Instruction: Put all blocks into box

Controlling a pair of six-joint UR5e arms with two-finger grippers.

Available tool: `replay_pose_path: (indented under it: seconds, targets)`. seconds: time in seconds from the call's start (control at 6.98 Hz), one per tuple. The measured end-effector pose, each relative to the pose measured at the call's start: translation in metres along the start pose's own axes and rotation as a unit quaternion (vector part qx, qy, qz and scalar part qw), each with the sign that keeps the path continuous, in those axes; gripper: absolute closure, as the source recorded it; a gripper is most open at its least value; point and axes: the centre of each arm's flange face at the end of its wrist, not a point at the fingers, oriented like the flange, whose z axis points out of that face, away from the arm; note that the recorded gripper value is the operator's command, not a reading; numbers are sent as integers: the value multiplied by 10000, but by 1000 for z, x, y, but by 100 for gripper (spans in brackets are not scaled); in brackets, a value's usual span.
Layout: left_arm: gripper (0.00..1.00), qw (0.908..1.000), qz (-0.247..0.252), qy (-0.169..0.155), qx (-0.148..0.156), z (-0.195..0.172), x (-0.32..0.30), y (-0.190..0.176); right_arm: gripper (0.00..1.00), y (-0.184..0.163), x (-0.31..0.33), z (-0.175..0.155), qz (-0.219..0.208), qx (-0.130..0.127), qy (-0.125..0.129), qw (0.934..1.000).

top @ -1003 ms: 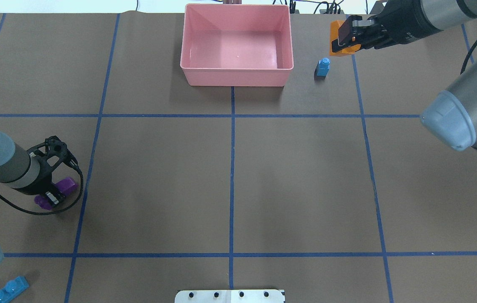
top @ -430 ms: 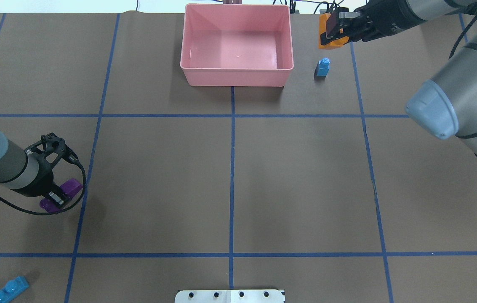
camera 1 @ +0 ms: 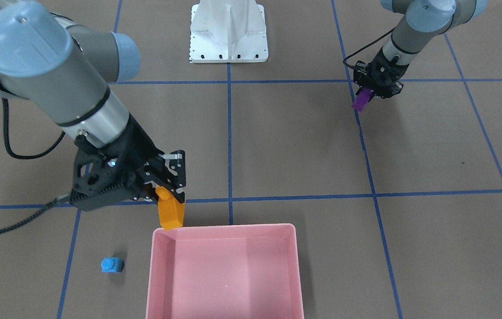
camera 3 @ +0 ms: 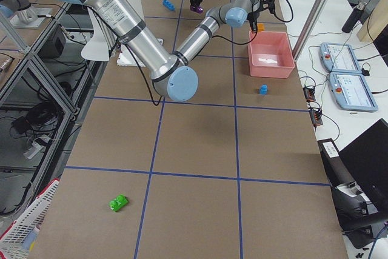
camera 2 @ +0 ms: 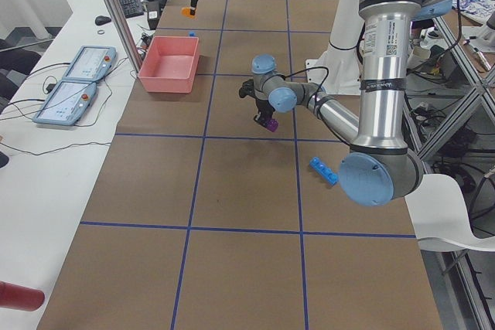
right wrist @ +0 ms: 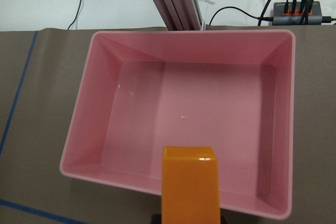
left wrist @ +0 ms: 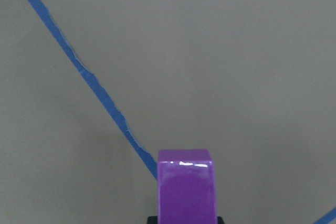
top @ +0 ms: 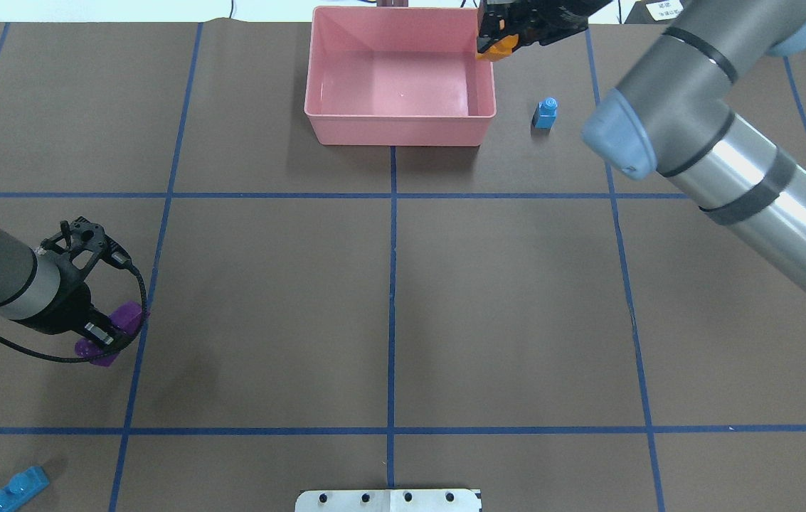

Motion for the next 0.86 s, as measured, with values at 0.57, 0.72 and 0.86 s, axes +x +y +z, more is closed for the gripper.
replay_pose_path:
  seconds: [0.57,0.72,0.86]
  targets:
    - [100,9985,-303,270,377,-37,16,-23,92,-30,-14,112,-158,143,420,9989]
    - [100,9961,-550,387,574,-50,30,-41,2,-26,-13,130,-301,202,505,9981]
    - [100,9907,-920,554,837,-69,49,-66,0,-25,-11,139,-509,231,534,9970]
